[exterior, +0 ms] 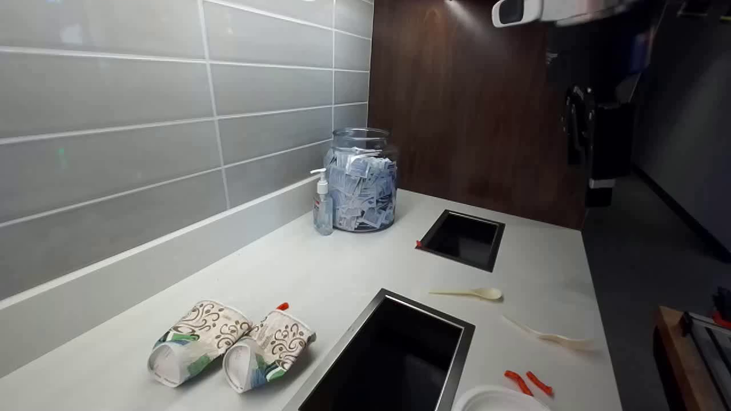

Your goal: Use the spoon to push the corn snacks into the hole on the table

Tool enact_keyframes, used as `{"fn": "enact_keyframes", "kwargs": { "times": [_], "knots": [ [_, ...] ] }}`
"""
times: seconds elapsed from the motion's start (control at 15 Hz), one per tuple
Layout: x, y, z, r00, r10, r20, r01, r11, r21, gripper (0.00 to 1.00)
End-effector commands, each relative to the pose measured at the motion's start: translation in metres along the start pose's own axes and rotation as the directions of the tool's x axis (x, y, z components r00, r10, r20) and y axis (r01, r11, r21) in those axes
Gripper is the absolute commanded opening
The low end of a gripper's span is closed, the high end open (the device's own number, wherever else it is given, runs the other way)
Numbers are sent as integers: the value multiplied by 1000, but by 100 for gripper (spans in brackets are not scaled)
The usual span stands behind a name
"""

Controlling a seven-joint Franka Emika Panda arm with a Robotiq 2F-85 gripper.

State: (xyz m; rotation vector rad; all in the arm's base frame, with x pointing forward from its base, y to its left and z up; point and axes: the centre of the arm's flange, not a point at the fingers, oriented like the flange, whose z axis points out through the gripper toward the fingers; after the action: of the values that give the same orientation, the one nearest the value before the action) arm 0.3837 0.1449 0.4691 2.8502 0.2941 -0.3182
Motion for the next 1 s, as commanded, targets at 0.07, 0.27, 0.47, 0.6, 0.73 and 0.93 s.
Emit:
{"fn": "enact_keyframes", "kwargs": {
  "times": [0.07,0.27,0.47,0.6,0.73,0.93],
  "knots": [
    [0,0,0,1000,0,0,0,1000,0,100],
    [0,0,0,1000,0,0,0,1000,0,100],
    [0,0,0,1000,0,0,0,1000,0,100],
    [12,10,17,999,15,-39,-13,999,32,100],
    [25,17,32,992,0,-126,7,998,59,100],
    [44,27,65,959,-77,-272,108,989,98,100]
  ]
}}
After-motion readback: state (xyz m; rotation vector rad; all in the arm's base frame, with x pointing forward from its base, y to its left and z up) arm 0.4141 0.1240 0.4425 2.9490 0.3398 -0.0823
